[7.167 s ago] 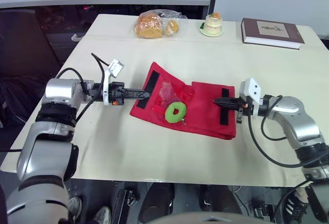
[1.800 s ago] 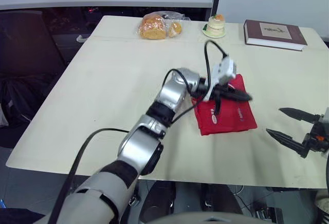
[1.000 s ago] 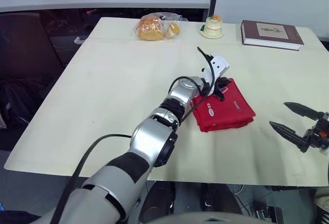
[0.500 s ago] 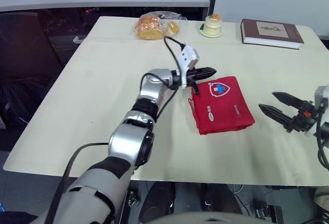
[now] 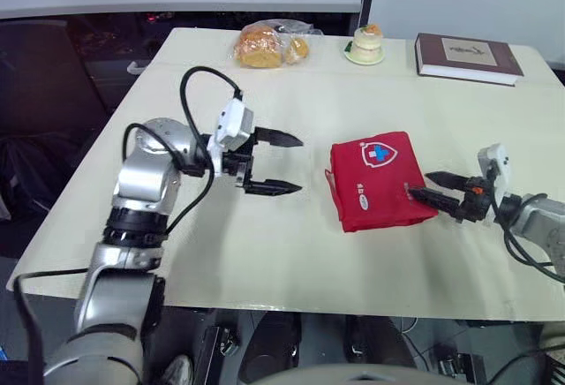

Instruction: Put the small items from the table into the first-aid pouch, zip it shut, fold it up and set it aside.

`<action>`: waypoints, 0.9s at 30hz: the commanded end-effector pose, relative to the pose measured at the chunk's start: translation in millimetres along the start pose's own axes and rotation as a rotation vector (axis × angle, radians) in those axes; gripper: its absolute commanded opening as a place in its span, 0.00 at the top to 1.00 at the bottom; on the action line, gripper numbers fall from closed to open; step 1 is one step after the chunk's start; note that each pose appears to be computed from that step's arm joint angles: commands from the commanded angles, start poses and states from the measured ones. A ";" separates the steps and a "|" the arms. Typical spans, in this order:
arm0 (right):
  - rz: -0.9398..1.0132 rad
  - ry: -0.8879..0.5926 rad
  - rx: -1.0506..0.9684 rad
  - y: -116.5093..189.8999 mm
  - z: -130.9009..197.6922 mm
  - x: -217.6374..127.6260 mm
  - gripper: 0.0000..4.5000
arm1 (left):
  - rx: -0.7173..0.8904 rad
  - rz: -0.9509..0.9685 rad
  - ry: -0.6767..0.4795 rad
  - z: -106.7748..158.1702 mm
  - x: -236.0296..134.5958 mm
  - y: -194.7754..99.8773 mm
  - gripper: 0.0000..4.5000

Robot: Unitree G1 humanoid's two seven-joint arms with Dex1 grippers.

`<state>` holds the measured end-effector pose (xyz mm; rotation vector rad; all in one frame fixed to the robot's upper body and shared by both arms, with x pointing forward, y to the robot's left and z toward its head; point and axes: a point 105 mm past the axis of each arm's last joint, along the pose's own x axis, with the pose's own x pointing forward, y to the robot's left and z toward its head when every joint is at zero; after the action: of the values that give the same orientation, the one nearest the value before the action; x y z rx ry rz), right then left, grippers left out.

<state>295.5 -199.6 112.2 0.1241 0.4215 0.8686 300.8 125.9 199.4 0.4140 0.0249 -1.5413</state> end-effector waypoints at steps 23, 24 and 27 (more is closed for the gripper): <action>-0.793 -1.037 0.555 -110.4 96.5 -38.8 0.99 | 0.124 0.260 -0.130 59.8 2.5 27.9 0.00; -0.838 -1.099 0.608 -117.1 99.5 -42.9 0.99 | 0.126 0.260 -0.134 60.6 3.9 28.2 0.00; -0.955 -1.251 0.727 -133.9 106.7 -50.4 0.99 | 0.136 0.266 -0.143 62.5 6.6 30.1 0.00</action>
<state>411.1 -301.3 171.2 0.9693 -0.3025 -0.3449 317.0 104.0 249.9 0.3655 -0.1793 -1.3168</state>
